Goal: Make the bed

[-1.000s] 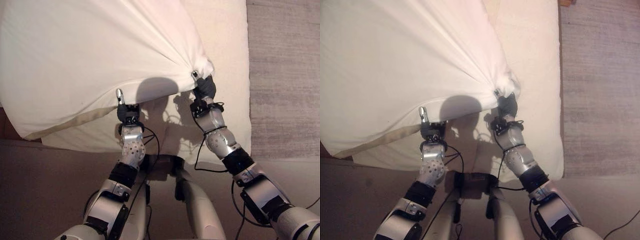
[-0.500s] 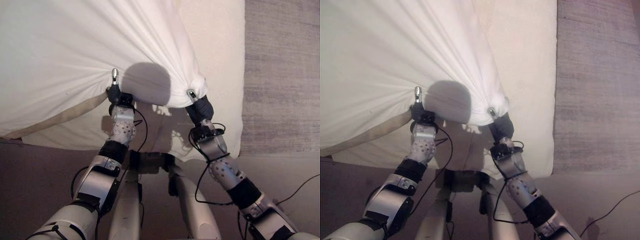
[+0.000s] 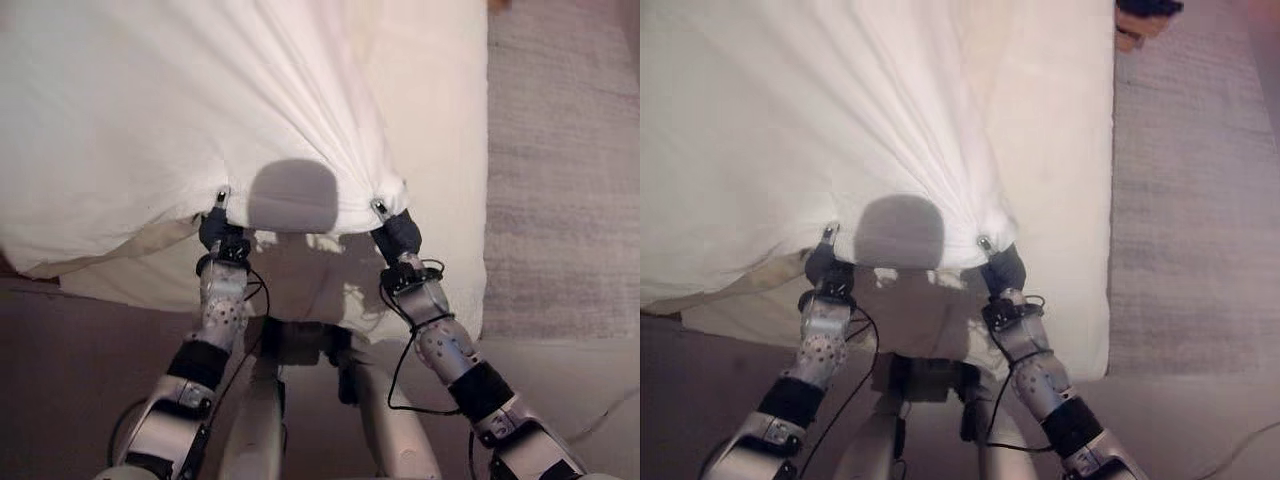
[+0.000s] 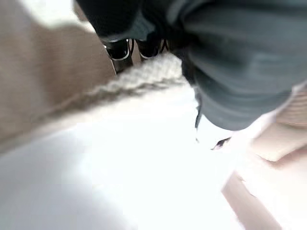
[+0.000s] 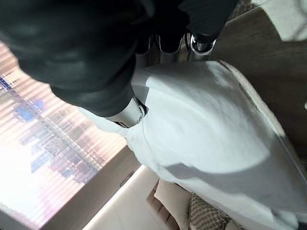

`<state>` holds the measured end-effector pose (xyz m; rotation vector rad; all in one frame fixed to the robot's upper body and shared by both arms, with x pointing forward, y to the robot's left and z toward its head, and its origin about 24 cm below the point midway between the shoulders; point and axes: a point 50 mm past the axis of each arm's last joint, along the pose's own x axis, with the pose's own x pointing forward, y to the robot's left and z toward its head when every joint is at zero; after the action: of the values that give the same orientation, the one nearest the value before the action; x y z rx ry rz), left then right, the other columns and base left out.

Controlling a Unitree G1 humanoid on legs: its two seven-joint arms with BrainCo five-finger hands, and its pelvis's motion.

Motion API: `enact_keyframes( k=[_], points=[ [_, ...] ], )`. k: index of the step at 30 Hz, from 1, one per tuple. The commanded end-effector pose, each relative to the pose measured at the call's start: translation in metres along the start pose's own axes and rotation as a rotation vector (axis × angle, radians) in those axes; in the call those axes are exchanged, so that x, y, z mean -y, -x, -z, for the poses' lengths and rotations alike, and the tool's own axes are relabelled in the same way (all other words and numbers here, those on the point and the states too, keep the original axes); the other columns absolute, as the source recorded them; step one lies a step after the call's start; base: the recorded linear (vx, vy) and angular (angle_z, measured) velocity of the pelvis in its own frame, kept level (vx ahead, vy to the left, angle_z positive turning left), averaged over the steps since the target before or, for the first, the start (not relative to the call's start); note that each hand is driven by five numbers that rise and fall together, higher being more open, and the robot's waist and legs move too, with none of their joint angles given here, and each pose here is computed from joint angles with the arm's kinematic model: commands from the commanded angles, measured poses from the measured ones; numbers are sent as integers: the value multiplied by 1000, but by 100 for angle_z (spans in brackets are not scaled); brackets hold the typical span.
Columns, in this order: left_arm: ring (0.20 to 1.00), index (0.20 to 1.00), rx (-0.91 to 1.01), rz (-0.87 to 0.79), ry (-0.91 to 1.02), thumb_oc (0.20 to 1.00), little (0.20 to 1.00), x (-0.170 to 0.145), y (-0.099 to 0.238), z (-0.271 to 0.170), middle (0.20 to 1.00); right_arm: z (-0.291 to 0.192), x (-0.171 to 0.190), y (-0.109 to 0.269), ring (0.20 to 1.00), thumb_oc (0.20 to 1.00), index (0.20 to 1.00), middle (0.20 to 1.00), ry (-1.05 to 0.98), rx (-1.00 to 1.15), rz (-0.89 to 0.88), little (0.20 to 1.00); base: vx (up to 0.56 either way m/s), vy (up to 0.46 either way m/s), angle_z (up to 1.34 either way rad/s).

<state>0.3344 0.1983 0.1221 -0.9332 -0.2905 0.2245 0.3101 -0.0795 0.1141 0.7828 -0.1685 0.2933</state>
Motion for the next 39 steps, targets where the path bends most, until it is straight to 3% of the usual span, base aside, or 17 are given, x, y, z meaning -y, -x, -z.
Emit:
enact_keyframes(
  k=[1, 5, 14, 20, 27, 39],
  points=[
    [200, 200, 271, -112, 57, 200, 200, -24, -3, -47, 200, -24, 70, 57, 200, 200, 200, 200, 64, 119, 286, 200, -1, -50, 58],
    [200, 200, 288, -159, 98, 200, 200, -34, 0, -43, 200, -27, 87, 62, 200, 200, 200, 200, 36, 156, 397, 200, 17, 63, 91],
    [200, 200, 352, -189, 83, 200, 200, -56, 18, -56, 200, 1, 99, 71, 200, 200, 200, 200, -24, 47, 463, 200, 124, 332, -3],
    [200, 200, 244, -153, 16, 200, 200, -62, 22, -37, 200, 10, 108, 85, 200, 200, 200, 200, -15, -30, 486, 200, 64, 649, -20],
    [200, 200, 192, -144, -37, 200, 200, -65, 27, -29, 200, 33, 98, 71, 200, 200, 200, 200, -88, -77, 478, 200, -214, 657, -51],
    [200, 200, 69, -218, -7, 200, 200, -84, 50, 4, 200, 41, 114, 92, 200, 200, 200, 200, -75, -119, 568, 200, -62, 239, 17]
  ],
)
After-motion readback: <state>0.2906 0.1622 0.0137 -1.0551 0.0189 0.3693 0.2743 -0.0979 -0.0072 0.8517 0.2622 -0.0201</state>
